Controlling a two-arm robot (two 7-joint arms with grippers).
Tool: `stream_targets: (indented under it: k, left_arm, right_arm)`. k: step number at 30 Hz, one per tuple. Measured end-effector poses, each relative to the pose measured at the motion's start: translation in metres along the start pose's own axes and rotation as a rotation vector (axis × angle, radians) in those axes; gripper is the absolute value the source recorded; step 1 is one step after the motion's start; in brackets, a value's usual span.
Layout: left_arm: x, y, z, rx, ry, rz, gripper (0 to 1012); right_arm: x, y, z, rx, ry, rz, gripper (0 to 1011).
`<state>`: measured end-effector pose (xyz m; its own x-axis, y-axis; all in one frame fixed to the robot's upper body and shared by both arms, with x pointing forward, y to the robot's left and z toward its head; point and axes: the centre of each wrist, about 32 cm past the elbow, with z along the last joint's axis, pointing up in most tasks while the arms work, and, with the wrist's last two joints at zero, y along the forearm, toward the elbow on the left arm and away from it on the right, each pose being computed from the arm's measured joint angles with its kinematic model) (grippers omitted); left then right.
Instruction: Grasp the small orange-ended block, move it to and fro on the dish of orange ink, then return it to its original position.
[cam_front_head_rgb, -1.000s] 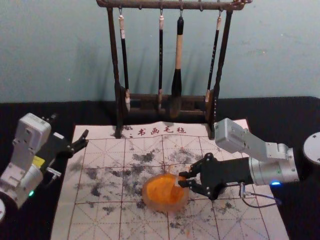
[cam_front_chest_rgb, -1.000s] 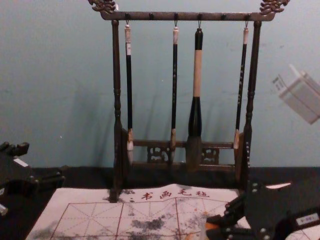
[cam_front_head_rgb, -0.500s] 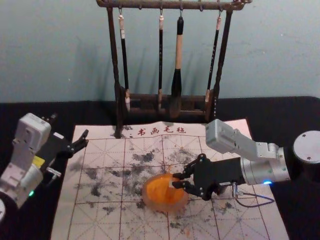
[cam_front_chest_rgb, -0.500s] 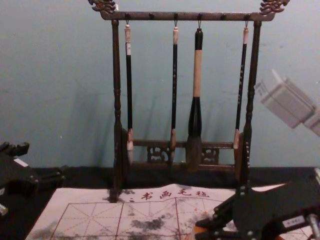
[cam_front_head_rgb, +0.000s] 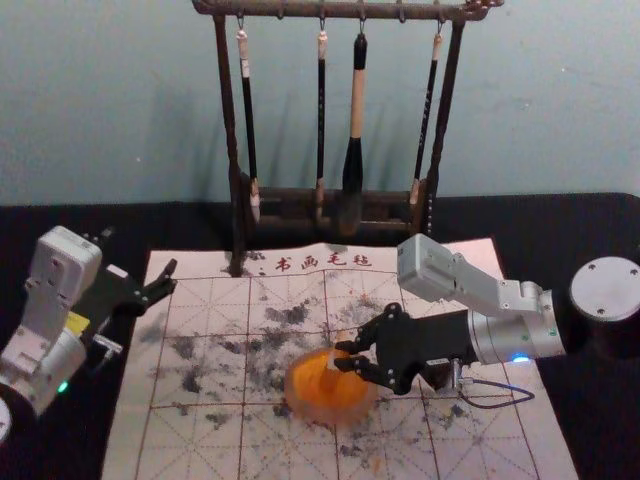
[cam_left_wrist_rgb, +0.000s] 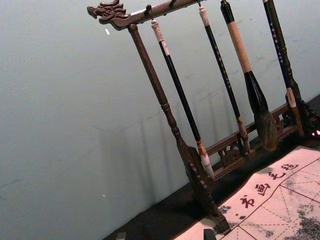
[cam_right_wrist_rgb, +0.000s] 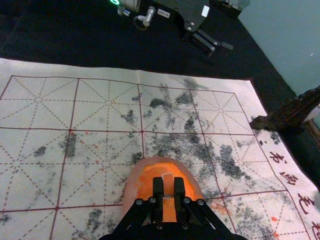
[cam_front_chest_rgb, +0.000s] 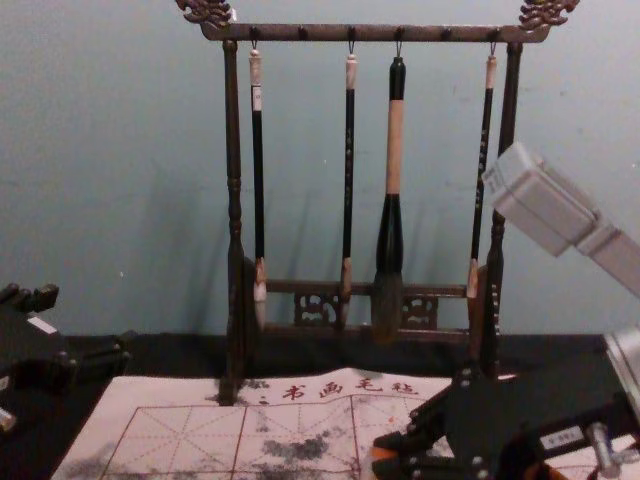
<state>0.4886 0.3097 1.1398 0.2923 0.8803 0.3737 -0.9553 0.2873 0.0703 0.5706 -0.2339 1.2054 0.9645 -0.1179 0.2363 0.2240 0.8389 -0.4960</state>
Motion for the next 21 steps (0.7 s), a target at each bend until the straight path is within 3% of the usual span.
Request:
stream_targets:
  k: [9,21]
  left_arm:
    - [0.0000,0.0000,0.0000,0.000,0.000,0.000,1001]
    - [0.0000,0.0000,0.0000,0.000,0.000,0.000,1001]
  right_arm:
    - [0.006,0.000,0.001,-0.010,0.001,-0.024,104]
    - [0.007,-0.011,-0.003,-0.022,0.013,-0.044,104]
